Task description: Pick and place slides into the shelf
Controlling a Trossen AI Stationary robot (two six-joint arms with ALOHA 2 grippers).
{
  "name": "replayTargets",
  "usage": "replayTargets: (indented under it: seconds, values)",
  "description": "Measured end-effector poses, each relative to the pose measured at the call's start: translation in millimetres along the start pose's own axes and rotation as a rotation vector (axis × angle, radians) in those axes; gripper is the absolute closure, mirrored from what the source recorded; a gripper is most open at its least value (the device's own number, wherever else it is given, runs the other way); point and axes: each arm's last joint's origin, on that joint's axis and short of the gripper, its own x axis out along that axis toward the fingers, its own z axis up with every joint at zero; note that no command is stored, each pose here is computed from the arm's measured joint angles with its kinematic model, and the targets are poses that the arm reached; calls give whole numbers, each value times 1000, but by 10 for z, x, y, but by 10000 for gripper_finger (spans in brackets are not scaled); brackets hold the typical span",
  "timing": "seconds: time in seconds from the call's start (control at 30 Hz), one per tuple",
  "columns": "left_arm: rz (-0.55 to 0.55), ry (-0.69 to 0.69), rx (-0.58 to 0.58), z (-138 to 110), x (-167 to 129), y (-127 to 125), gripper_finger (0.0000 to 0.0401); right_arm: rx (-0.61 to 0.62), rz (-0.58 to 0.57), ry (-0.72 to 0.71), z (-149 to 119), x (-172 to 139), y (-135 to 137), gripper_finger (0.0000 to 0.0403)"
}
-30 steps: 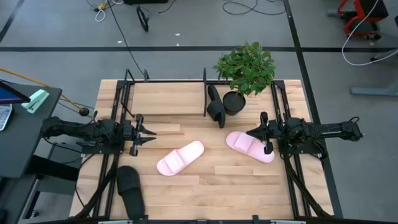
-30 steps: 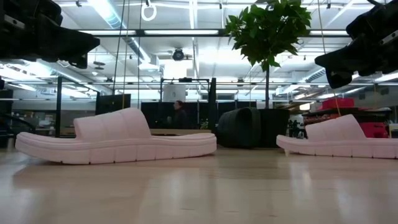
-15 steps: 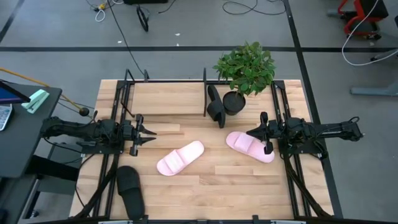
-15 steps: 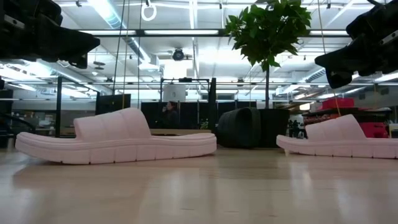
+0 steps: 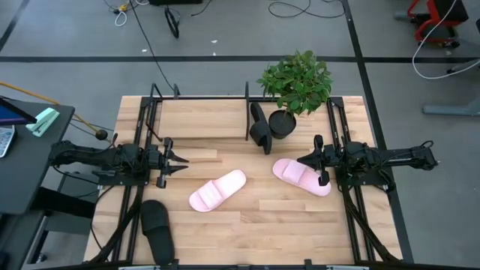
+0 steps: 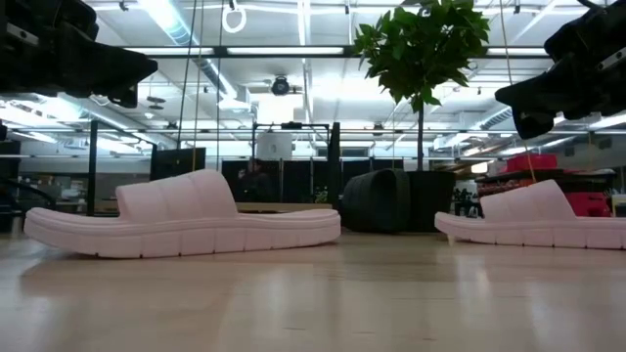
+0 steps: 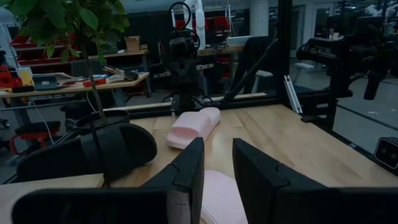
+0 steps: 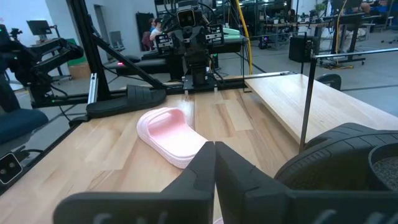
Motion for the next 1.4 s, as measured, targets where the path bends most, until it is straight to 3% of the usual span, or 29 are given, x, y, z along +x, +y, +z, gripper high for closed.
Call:
replayTargets:
  seconds: [1.4]
  values:
    - [0,0,0,0,0,0,312,0,0,-1,1,0,0,389]
